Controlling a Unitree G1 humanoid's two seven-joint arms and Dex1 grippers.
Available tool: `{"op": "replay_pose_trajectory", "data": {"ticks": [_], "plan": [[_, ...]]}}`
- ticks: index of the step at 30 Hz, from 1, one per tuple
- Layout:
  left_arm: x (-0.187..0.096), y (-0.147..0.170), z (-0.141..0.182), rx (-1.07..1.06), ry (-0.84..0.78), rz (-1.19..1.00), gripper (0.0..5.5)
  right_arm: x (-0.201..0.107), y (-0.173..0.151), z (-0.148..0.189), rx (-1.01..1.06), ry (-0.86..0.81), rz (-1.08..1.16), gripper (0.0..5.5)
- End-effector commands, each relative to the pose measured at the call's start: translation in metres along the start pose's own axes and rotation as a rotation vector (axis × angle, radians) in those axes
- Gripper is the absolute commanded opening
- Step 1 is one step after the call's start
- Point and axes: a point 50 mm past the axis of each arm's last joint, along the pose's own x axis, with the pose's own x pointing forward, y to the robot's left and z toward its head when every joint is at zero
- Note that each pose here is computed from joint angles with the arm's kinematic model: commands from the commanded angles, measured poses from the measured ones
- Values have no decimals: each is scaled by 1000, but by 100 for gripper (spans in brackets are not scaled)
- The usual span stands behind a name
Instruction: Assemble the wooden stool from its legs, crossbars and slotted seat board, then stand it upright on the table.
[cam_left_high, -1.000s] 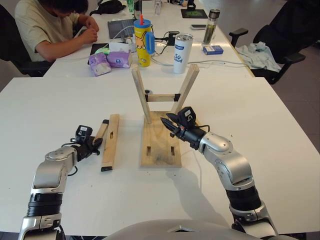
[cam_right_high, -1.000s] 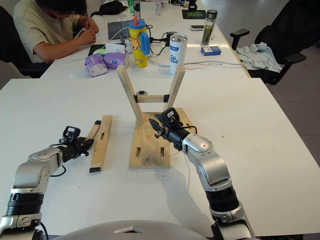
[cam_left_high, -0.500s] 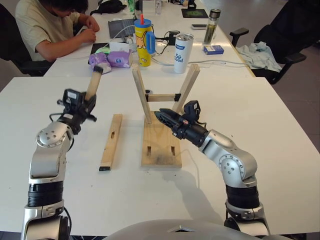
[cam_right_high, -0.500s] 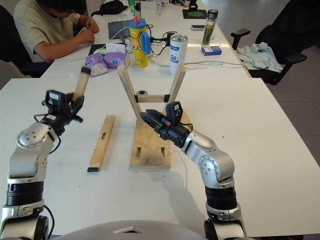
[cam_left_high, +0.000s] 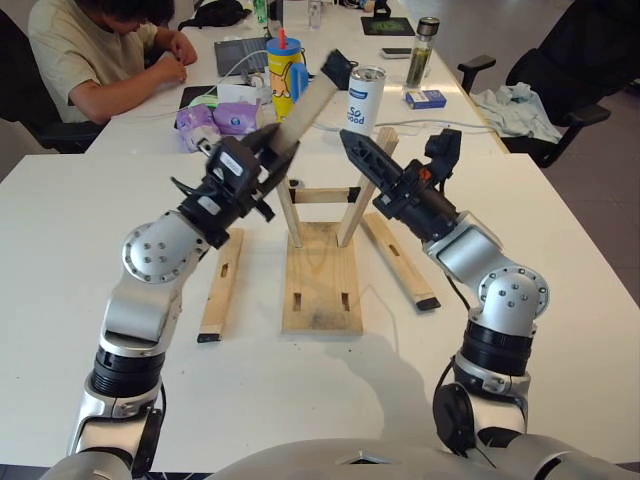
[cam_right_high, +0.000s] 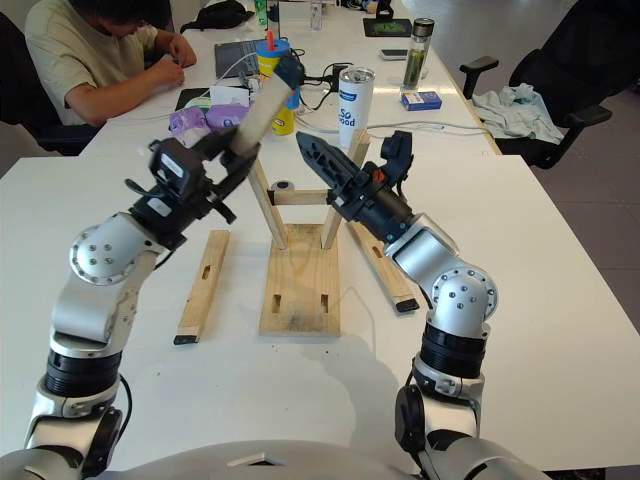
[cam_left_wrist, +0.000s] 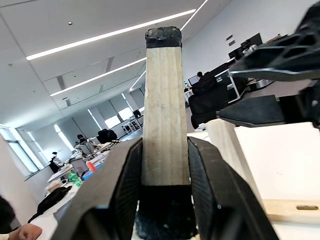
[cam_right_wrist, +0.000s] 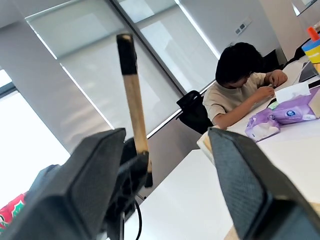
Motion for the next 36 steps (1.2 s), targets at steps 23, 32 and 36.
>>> {"op": "replay_pose_trajectory", "data": {"ticks": [23, 32, 36], "plan": [[3, -21, -12, 9, 56, -96, 129, 5, 5, 13, 56, -50, -14, 53], [-1, -22, 3, -255, -58, -78, 303, -19, -18, 13, -20, -23, -182, 48], [-10, -19, 3, -322, -57, -43, 339, -60, -34, 18, -127, 43, -361, 48]]}}
